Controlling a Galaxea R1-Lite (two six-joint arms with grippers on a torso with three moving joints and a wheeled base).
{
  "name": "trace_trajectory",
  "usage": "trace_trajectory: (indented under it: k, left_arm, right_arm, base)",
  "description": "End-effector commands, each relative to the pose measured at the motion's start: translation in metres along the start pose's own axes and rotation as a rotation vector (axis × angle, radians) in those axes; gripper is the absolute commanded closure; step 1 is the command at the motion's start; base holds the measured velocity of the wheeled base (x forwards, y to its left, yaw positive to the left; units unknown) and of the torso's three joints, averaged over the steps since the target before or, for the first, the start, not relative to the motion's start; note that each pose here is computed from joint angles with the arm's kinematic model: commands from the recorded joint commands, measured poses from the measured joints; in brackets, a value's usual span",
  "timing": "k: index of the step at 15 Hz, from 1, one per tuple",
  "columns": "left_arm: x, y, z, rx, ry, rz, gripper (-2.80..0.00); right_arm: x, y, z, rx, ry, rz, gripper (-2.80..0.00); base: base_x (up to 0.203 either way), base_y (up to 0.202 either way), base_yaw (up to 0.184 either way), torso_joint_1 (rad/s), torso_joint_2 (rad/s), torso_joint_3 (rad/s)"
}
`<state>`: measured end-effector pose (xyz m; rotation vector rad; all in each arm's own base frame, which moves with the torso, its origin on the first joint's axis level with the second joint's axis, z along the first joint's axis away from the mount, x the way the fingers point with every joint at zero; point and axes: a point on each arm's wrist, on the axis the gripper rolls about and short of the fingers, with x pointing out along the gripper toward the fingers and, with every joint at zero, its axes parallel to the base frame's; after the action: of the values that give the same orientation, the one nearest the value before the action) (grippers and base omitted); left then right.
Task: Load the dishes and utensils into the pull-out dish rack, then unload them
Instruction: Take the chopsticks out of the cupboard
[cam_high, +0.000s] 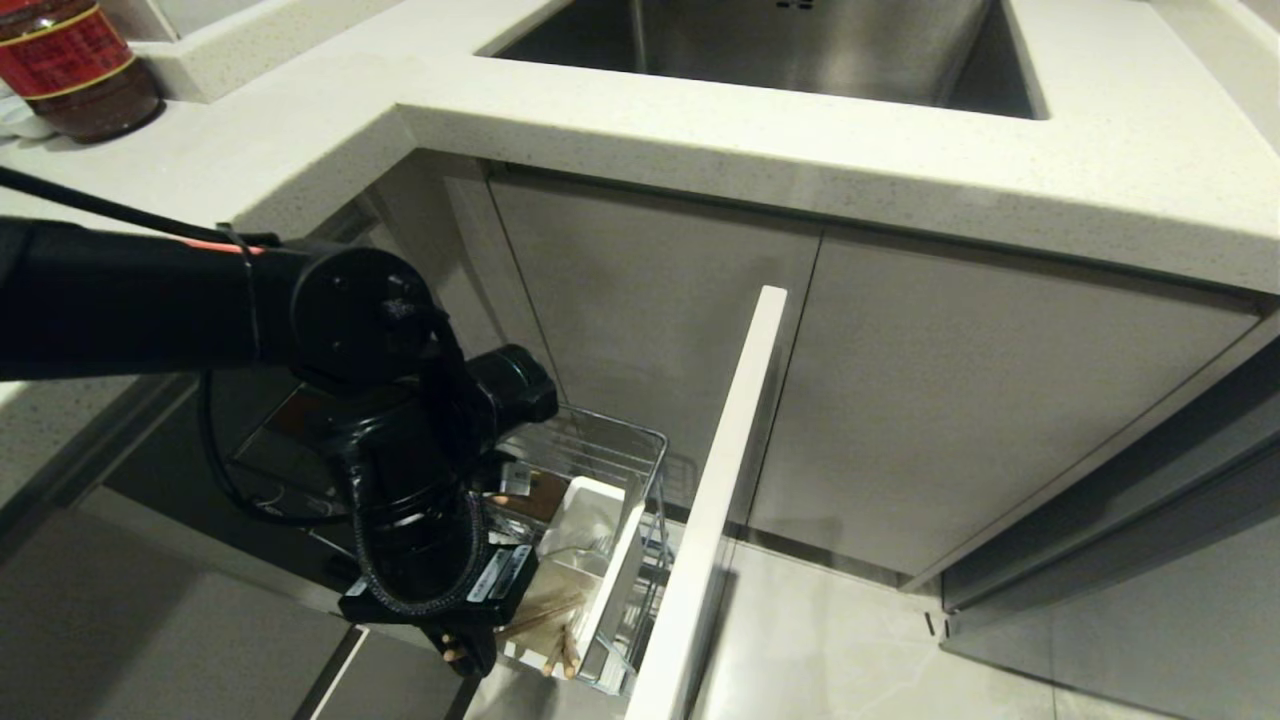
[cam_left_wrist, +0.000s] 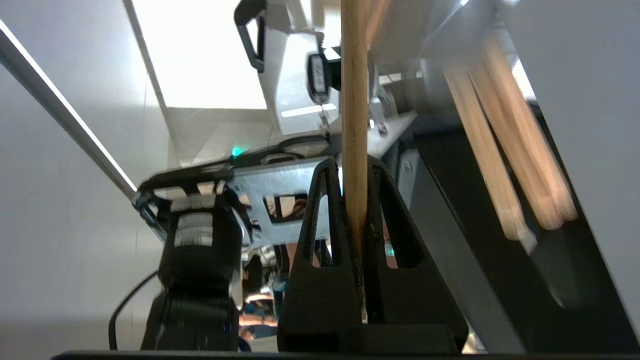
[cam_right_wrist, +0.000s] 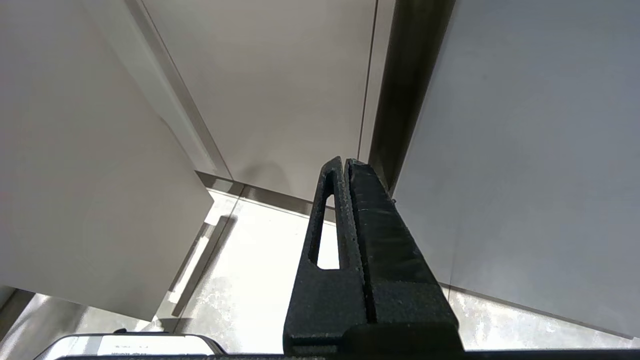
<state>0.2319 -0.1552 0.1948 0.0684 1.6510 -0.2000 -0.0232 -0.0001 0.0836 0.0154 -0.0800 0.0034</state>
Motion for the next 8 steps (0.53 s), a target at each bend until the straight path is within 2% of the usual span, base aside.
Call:
trace_trajectory:
  k: [1, 8]
  left_arm:
    - [-0.03, 0.001, -0.028, 0.035, -0.071, -0.041, 0.0]
    - [-0.085, 0.013, -0.094, 0.105, -0.198, -0.101, 0.0]
  right_arm:
    - [0.002, 0.0, -0.007, 0.001, 0.026, 0.0, 0.0]
    - [0.002, 0.0, -0.008, 0.0, 0.027, 0.0, 0.0]
  base:
    - [0.0, 0.0, 0.0, 0.0, 0.0, 0.0]
    - [0.0, 0.0, 0.0, 0.0, 0.0, 0.0]
